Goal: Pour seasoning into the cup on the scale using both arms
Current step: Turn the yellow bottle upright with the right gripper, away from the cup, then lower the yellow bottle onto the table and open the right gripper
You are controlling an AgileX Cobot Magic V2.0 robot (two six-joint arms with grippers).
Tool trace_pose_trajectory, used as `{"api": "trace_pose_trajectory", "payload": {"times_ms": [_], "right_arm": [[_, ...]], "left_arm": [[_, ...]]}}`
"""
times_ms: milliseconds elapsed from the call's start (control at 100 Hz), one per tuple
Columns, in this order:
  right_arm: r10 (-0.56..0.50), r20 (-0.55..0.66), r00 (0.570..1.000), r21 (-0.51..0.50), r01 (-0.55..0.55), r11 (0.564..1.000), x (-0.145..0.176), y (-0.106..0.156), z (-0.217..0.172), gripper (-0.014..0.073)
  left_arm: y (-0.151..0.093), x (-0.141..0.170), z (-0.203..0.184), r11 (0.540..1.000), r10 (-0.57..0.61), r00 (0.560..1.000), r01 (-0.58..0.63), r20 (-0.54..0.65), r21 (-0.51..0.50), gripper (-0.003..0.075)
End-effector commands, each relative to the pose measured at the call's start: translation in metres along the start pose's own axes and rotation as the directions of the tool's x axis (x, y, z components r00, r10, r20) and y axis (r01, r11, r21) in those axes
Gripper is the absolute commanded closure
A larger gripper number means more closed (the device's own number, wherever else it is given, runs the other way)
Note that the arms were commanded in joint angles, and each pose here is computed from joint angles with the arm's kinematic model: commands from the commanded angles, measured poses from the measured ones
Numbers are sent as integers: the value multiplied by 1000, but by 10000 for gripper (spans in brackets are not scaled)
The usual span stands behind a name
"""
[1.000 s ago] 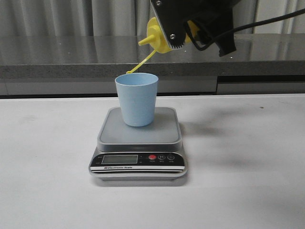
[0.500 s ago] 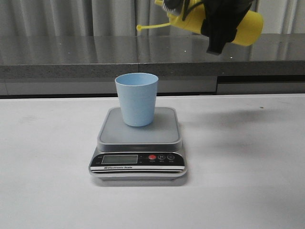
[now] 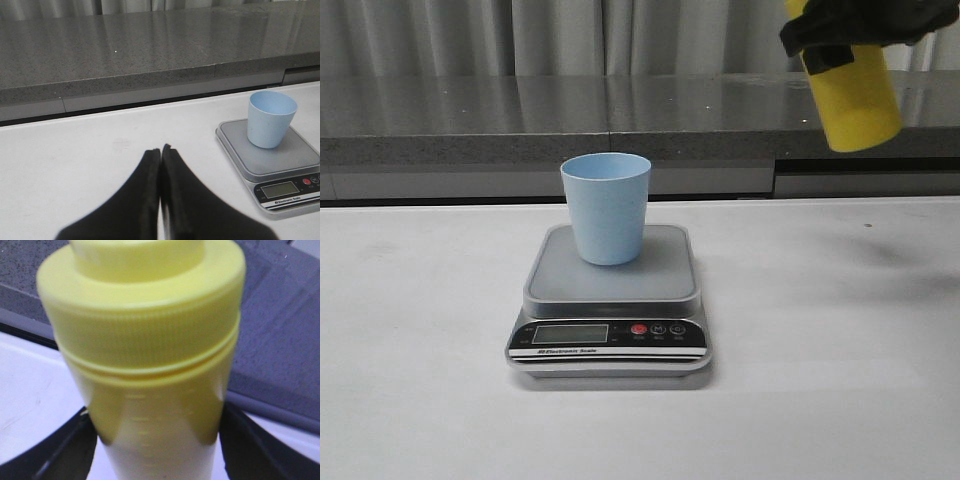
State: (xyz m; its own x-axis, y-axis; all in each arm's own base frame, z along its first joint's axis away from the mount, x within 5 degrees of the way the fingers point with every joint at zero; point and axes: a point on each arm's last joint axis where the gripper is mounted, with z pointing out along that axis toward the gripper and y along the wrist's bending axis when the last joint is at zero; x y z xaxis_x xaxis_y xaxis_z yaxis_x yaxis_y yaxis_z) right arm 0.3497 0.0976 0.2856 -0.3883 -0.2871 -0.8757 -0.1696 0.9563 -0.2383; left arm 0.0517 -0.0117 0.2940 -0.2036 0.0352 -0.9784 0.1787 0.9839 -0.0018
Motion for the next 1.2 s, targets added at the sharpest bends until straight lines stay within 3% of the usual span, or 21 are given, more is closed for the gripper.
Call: {"api": "trace_pose_trajectory", "payload": {"times_ms": [0,290,620,860,1190], "right_arm": [[89,48,995,-28,-87,996,-7,-13,-12,341],[178,-16,984,-119,-179,977,24,-35,-5,341],[182,-14,983,-122,-182,976,24,-37,-4,341],[185,-4,983,-187,-182,965,22,-32,-5,341],[175,32,984,-170,-167,971,22,-36,-5,341]], "left_arm": [[1,-14,-2,1000,-7,996,8,87,-7,741],[1,-14,-2,1000,-7,996,8,87,-7,741],[1,-14,-2,1000,-7,996,8,87,-7,741],[1,-14,-2,1000,-7,996,8,87,-7,741],[1,-14,-2,1000,-7,996,8,87,-7,741]]}}
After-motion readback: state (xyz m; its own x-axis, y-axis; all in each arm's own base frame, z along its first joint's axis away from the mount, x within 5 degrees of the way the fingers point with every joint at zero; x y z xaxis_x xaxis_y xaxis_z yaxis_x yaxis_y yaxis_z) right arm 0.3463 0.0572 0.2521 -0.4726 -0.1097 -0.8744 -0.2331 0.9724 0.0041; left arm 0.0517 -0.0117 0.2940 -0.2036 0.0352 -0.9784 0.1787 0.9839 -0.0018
